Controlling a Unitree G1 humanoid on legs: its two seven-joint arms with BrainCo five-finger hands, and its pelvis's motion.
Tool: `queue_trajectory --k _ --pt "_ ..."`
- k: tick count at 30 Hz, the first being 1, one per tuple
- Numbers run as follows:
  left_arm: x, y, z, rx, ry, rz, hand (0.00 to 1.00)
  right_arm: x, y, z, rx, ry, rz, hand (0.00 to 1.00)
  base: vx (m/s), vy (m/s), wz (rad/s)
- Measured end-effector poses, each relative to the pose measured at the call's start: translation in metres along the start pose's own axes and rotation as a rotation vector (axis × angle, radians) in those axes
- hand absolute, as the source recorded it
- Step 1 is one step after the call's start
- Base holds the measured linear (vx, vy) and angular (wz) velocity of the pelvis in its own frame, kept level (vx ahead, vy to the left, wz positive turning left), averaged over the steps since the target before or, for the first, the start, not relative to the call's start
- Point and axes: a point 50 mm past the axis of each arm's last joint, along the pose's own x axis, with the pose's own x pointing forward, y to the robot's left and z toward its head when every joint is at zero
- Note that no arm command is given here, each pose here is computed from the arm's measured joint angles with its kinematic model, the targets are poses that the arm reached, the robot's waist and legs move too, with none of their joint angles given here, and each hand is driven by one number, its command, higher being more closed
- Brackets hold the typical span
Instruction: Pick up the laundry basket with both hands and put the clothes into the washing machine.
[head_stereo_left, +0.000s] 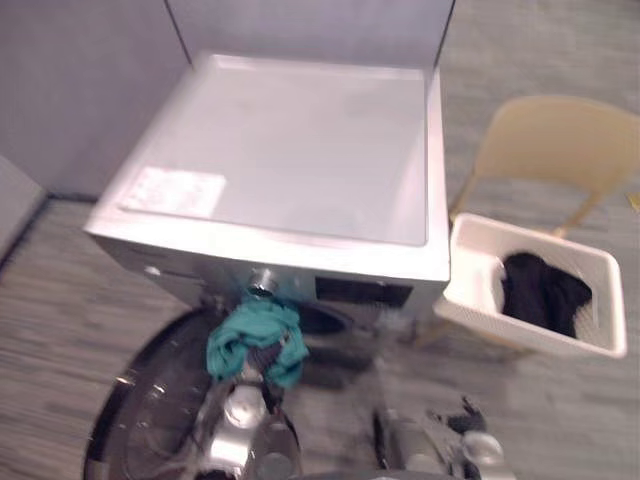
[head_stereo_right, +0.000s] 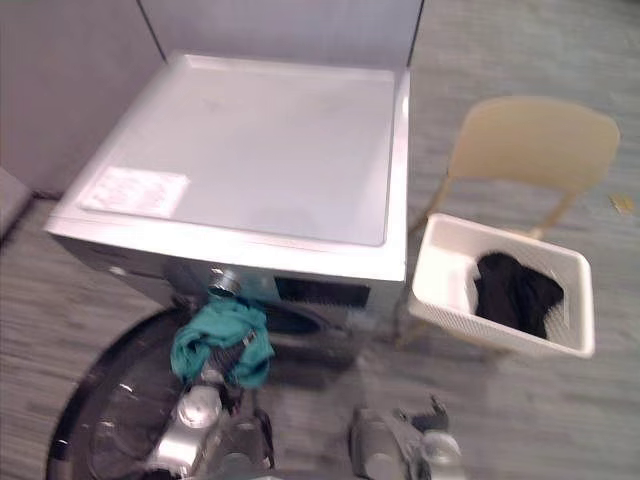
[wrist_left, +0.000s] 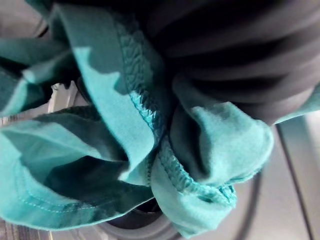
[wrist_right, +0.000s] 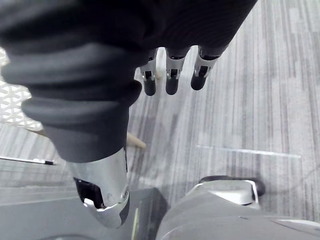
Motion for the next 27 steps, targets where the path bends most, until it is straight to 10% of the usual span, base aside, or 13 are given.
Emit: queue_trajectory --k 12,24,25,27 --pt "0.063 0.019 0.148 -0.013 -0.454 0.148 1.0 -0.001 0.008 0.123 0.208 -0.405 -0.055 0.0 -0.16 0.0 -0.04" --pt "0.065 0.034 0.306 0.17 -0.895 0.248 1.0 -0.007 0.001 0.134 0.257 -0.481 -0.083 0.0 -0.09 -0.042 0.07" --pt "0.065 0.034 0.314 0.189 -0.91 0.255 0.0 -0.007 0.002 0.134 0.258 -0.484 -0.081 0.0 -0.04 -0.019 0.05" --pt "0.065 0.036 0.337 0.222 -0.942 0.279 0.0 -0.008 0.005 0.135 0.254 -0.498 -0.067 0.0 -0.02 -0.006 0.01"
